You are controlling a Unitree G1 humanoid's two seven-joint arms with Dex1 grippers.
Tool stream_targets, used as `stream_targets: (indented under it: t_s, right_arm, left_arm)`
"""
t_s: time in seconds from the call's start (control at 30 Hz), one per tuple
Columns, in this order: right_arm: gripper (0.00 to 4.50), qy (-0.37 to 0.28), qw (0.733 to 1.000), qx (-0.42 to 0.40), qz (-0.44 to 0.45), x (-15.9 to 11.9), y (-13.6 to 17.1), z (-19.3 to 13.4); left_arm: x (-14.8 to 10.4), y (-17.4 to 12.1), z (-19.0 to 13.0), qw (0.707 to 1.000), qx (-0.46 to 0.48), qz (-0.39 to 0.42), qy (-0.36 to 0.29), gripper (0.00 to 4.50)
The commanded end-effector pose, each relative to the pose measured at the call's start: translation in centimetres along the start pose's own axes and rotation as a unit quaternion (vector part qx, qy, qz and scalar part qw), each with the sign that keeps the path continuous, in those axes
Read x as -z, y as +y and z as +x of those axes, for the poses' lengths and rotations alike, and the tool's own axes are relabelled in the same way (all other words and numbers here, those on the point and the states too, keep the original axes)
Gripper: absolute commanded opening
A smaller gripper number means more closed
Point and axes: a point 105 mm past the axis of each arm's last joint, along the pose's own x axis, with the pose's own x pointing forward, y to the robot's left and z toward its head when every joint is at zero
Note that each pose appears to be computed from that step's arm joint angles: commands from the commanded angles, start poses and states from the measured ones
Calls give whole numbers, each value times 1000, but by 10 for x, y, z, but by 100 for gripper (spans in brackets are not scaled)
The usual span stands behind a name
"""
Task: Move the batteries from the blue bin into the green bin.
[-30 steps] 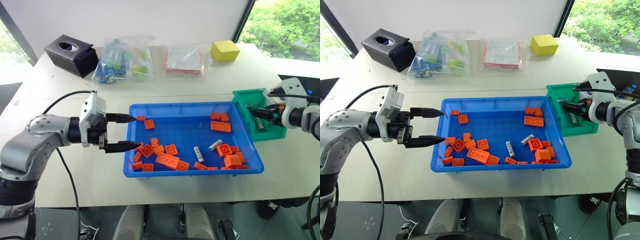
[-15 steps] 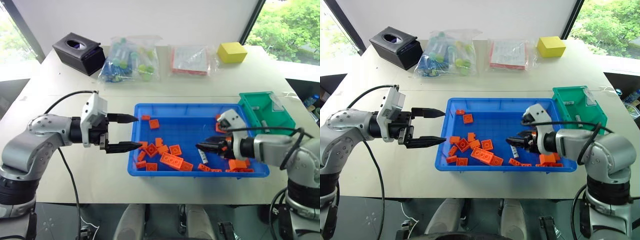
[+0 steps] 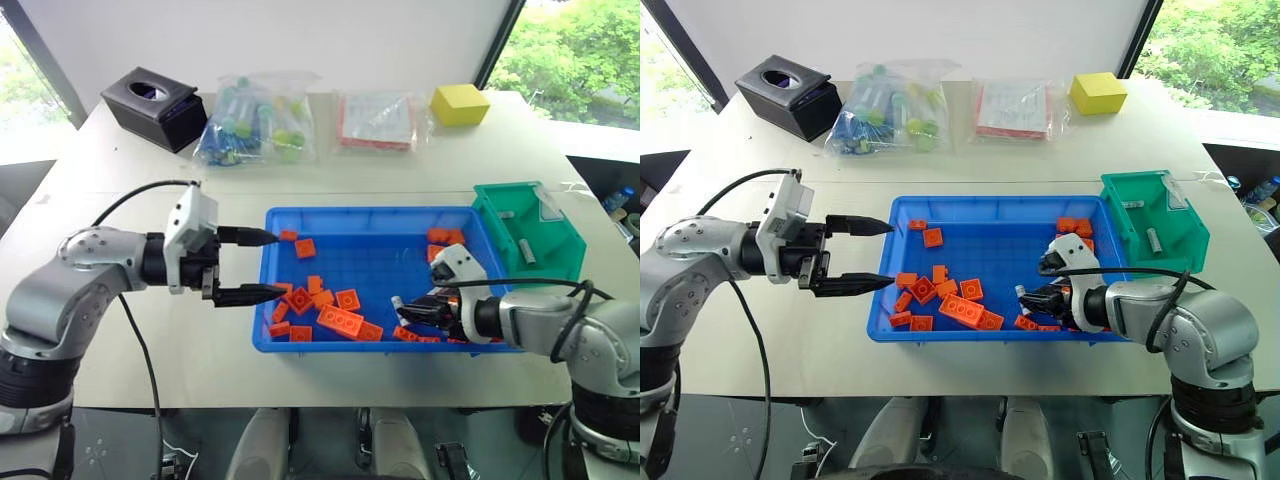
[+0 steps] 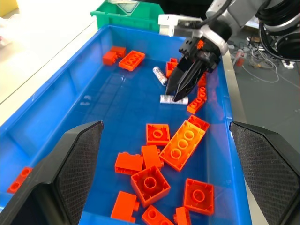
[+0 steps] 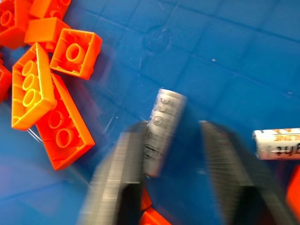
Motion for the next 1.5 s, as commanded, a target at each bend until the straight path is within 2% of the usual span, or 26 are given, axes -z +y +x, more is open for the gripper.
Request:
stream_targets:
  t_s: [0.03,0.17,0.27,0.37,0.47,0.57,0.8,0.87,0.9,0.93,1.07,1.1,1.2,1.27,1.4,1.5]
  right_arm:
    - [9,-1,1000,-3,-12,-2,3,1]
    - [9,-19,999,-6,-25,-16,3,-7]
    - [9,-65,997,3,-28,-48,-4,-25]
    - [9,-131,990,43,-23,-91,-26,-55]
    - [9,-169,979,109,-18,-114,-57,-86]
    - [9,-168,970,175,-1,-112,-91,-107]
    - [9,-124,946,296,-56,-87,-144,-127]
    - [113,-129,943,305,-39,-81,-154,-128]
    - [144,-129,942,306,-40,-80,-156,-127]
    - [194,-128,942,306,-48,-79,-157,-126]
    - [407,-129,942,289,-110,-88,-149,-120]
    - [443,-131,942,281,-130,-93,-144,-119]
    - [443,-133,942,196,-236,-110,-115,-107]
    - [443,-120,942,141,-281,-112,-99,-98]
    - [443,-59,928,16,-369,-95,-65,-76]
    - [443,11,900,-75,-430,-69,-47,-64]
  left_arm:
    - [-10,1,0,1000,1,24,-10,450]
    - [-10,3,1,1000,1,25,-11,450]
    - [-9,3,1,1000,2,25,-11,450]
    - [-8,2,2,1000,4,24,-11,450]
    - [-7,1,3,1000,8,23,-12,450]
    - [-6,0,4,1000,12,23,-14,450]
    - [-8,0,7,999,19,21,-19,450]
    - [-8,1,8,999,18,22,-20,450]
    - [-8,1,8,999,18,22,-20,450]
    - [-8,1,8,999,19,22,-20,450]
    - [-9,1,8,999,18,23,-19,450]
    - [-9,1,8,999,18,23,-20,450]
    - [-9,1,8,999,15,24,-20,450]
    - [-10,2,8,999,14,25,-21,450]
    - [-11,3,9,999,13,28,-22,450]
    - [-12,3,8,999,11,30,-24,450]
